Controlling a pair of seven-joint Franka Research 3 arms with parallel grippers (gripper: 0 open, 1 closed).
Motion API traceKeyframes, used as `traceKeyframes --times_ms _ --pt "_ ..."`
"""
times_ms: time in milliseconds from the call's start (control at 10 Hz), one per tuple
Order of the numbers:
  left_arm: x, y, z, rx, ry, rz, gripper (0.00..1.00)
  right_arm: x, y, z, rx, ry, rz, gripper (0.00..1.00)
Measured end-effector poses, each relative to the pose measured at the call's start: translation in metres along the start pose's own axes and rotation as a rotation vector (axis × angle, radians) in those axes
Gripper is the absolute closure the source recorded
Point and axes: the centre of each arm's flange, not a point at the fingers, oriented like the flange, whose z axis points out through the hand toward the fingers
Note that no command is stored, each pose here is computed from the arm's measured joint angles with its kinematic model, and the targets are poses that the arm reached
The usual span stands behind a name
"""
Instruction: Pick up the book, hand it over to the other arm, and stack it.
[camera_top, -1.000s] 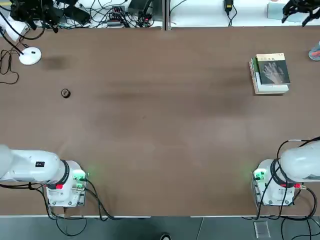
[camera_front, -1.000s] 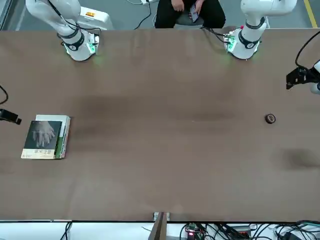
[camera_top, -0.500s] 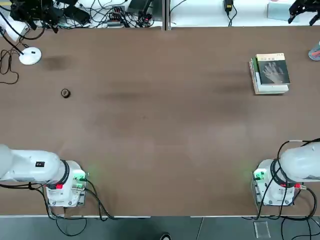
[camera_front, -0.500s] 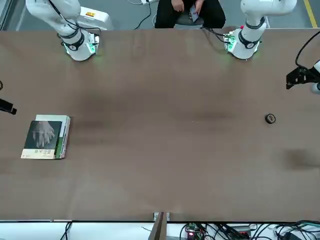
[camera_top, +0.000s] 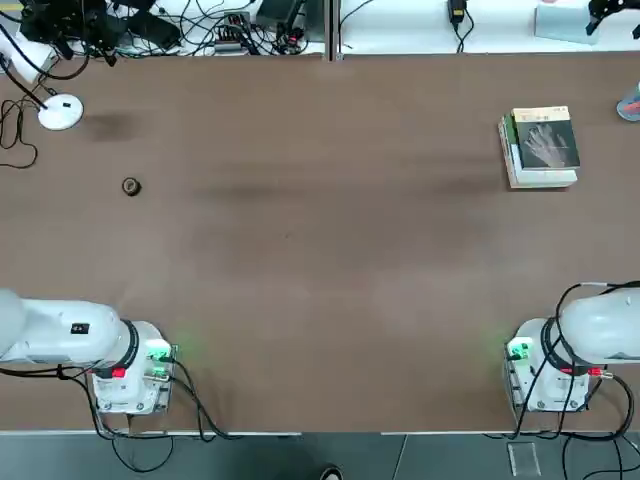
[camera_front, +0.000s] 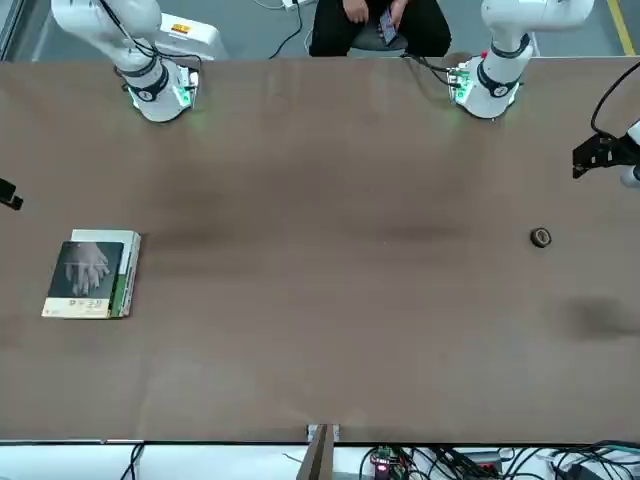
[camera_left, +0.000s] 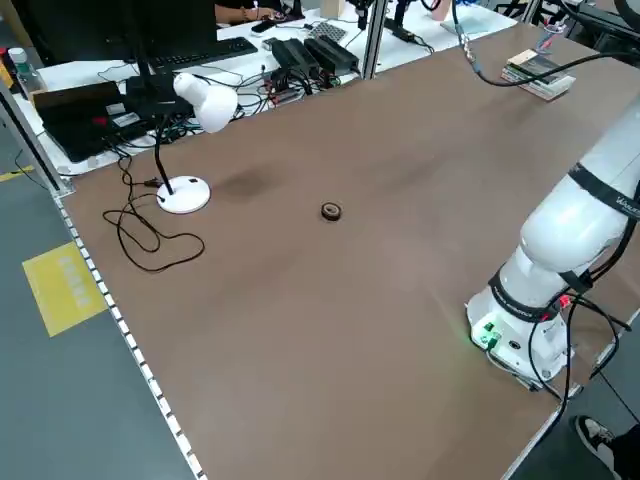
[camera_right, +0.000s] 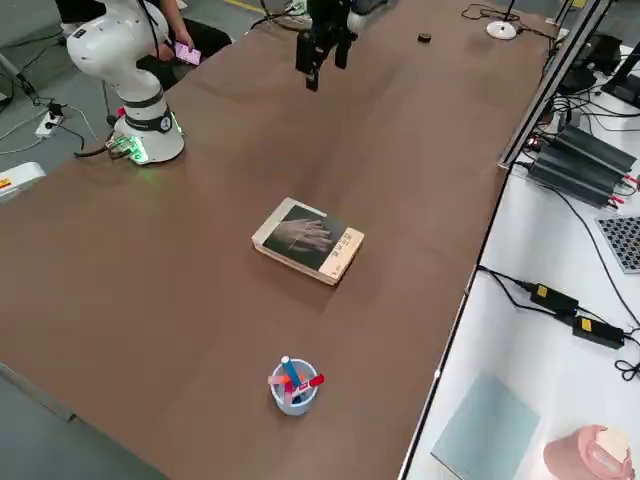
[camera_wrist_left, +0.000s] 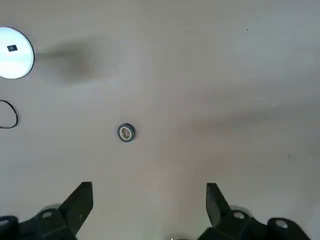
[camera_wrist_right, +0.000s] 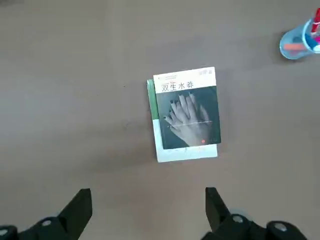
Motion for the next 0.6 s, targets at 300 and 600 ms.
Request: traceKeyframes --times_ms 300,600 --pt "0.0 0.0 0.0 0.0 0.0 0.0 0.0 -0.0062 -0.0106 -0.01 -0.006 0.013 -0.002 0.0" --pt "0.0 0.0 0.0 0.0 0.0 0.0 0.0 -0.0069 -0.0099 -0.0095 -0.011 0.007 -0.001 0.0"
